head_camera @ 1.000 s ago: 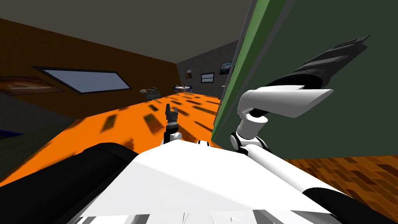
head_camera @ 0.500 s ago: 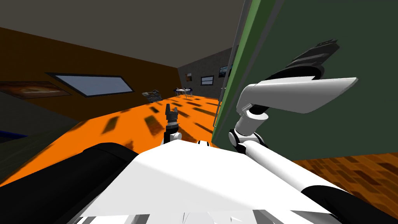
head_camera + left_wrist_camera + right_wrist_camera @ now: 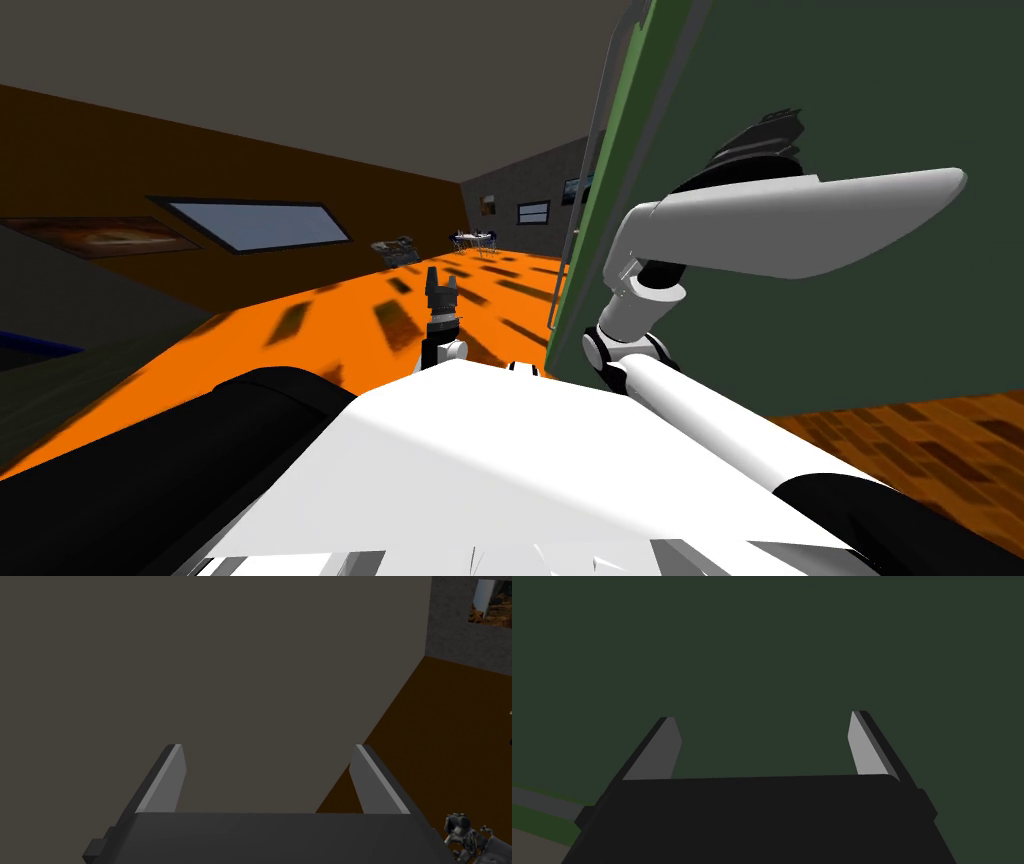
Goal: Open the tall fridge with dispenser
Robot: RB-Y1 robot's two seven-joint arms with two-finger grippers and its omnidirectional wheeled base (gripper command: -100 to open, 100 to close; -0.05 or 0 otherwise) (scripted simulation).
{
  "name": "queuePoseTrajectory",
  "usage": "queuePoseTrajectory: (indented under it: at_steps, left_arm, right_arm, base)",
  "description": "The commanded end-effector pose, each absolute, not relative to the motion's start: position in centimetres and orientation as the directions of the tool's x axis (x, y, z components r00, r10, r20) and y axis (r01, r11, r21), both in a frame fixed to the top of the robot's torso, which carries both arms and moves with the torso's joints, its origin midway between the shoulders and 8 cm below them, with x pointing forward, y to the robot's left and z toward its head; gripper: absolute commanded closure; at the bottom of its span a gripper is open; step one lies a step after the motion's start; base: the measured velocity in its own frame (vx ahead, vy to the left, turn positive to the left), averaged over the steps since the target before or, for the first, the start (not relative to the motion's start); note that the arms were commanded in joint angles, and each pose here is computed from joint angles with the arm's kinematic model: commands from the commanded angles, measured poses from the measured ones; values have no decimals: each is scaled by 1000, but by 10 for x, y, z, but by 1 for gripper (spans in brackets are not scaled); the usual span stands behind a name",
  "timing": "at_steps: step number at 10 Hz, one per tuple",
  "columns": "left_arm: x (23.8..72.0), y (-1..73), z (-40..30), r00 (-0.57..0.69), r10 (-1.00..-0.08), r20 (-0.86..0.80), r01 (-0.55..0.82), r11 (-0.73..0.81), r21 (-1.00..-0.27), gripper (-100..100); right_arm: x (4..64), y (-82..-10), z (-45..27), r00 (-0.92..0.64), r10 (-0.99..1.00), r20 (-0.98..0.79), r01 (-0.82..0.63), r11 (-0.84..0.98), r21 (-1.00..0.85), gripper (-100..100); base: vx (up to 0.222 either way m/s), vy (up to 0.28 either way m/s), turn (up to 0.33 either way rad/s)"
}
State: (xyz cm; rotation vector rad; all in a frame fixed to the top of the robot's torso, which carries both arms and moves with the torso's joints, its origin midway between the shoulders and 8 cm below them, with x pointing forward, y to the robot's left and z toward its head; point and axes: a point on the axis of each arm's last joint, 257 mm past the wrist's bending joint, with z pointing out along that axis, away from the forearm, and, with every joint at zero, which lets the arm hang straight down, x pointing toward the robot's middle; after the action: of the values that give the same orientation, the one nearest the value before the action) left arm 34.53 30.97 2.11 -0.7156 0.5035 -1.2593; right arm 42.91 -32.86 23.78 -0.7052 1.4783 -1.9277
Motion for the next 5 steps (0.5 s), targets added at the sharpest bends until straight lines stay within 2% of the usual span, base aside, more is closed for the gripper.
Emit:
queuePoseTrajectory:
  at_steps: [1,5]
  left_arm:
    - [345,310,21,247,-968,41,673,141,-726,0]
    - [345,310,21,247,-968,41,673,141,-726,0]
  right_arm:
    - [441,-295,241,-591,-806,45,148,-163,-975,-100]
    - [451,-262,232,-500,-866,32,120,-106,-987,-100]
  base:
    - [37,-8,40]
    - [32,-2,34]
